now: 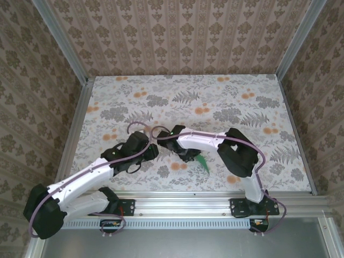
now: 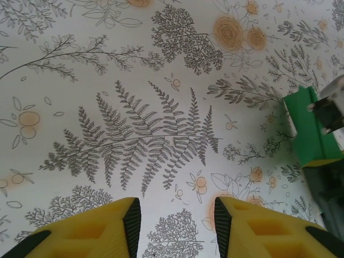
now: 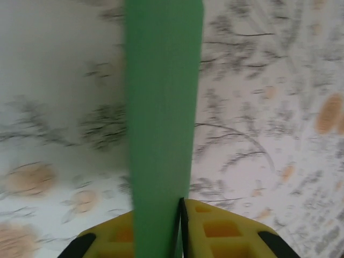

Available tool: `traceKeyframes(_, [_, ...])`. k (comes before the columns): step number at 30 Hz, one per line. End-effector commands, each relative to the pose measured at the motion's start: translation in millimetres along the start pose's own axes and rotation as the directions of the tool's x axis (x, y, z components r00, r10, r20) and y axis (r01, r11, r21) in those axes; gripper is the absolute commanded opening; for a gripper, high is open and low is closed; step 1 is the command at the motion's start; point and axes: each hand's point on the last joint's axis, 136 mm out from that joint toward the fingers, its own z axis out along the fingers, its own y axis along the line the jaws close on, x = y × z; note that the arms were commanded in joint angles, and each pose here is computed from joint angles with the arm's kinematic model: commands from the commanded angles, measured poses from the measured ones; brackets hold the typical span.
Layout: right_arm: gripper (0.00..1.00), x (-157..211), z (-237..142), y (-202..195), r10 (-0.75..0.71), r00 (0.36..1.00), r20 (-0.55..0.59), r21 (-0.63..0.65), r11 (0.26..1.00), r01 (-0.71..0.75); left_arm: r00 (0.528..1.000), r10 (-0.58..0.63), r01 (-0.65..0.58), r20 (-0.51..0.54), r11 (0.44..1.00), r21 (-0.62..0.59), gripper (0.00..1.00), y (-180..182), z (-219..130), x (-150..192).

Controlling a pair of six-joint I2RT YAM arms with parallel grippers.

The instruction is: Fold a paper plane with a square sheet of paper (pick it up from the middle)

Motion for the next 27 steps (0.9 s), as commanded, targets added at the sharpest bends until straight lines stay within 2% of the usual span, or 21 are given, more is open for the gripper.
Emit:
traceKeyframes(1, [0.20, -6, -15, 27, 0.054, 0.998, -0.008, -0.176, 0.983, -0.055, 1.000, -0.012, 0.012, 0.000, 0.999, -0.046, 0.44, 14, -5, 1])
traceKeyframes(2, [0.24, -8, -19, 34, 0.062, 0.998, 0.000, -0.221, 0.973, -0.060, 1.000, -0.013, 0.013, 0.001, 0.999, -0.043, 0.44, 14, -6, 1])
traceKeyframes(3, [0.35, -8, -23, 39, 0.064, 0.998, 0.004, -0.267, 0.962, -0.061, 1.000, -0.016, 0.016, 0.004, 0.999, -0.040, 0.44, 14, -6, 1])
traceKeyframes(4, [0.41, -9, -27, 43, 0.060, 0.998, 0.011, -0.305, 0.951, -0.054, 1.000, -0.017, 0.017, 0.002, 0.999, -0.037, 0.45, 13, -6, 1])
traceKeyframes(7, [0.50, -9, -47, 46, 0.080, 0.995, 0.052, -0.402, 0.914, -0.052, 1.000, -0.018, 0.018, -0.008, 0.999, -0.033, 0.45, 13, -4, 2])
traceKeyframes(9, [0.61, -10, -69, 46, 0.137, 0.986, 0.098, -0.530, 0.846, -0.065, 1.000, -0.015, 0.015, -0.014, 0.999, -0.029, 0.45, 11, -3, 2])
traceKeyframes(13, [0.69, -6, -91, 32, 0.253, 0.960, 0.120, -0.703, 0.705, -0.098, 0.999, -0.003, 0.002, -0.035, 1.000, -0.015, 0.46, 7, -1, 4])
traceKeyframes(15, [0.66, -2, -90, 24, 0.307, 0.947, 0.091, -0.772, 0.622, -0.127, 0.999, 0.001, -0.001, -0.054, 1.000, 0.001, 0.46, 4, 1, 7])
traceKeyframes(19, [0.39, 2, -76, 20, 0.360, 0.933, 0.002, -0.863, 0.472, -0.181, 0.994, 0.026, -0.022, -0.102, 0.999, 0.042, 0.46, -6, 8, 15])
traceKeyframes(22, [0.20, 9, -65, 23, 0.336, 0.941, -0.033, -0.873, 0.449, -0.191, 0.989, 0.056, -0.047, -0.138, 0.997, 0.062, 0.46, -15, 12, 22])
traceKeyframes(24, [0.15, 12, -62, 30, 0.313, 0.949, -0.040, -0.883, 0.432, -0.180, 0.985, 0.079, -0.069, -0.155, 0.995, 0.067, 0.46, -21, 15, 27])
traceKeyframes(27, [0.11, 16, -44, 31, 0.303, 0.951, -0.066, -0.861, 0.465, -0.207, 0.977, 0.105, -0.094, -0.184, 0.993, 0.066, 0.46, -30, 22, 34])
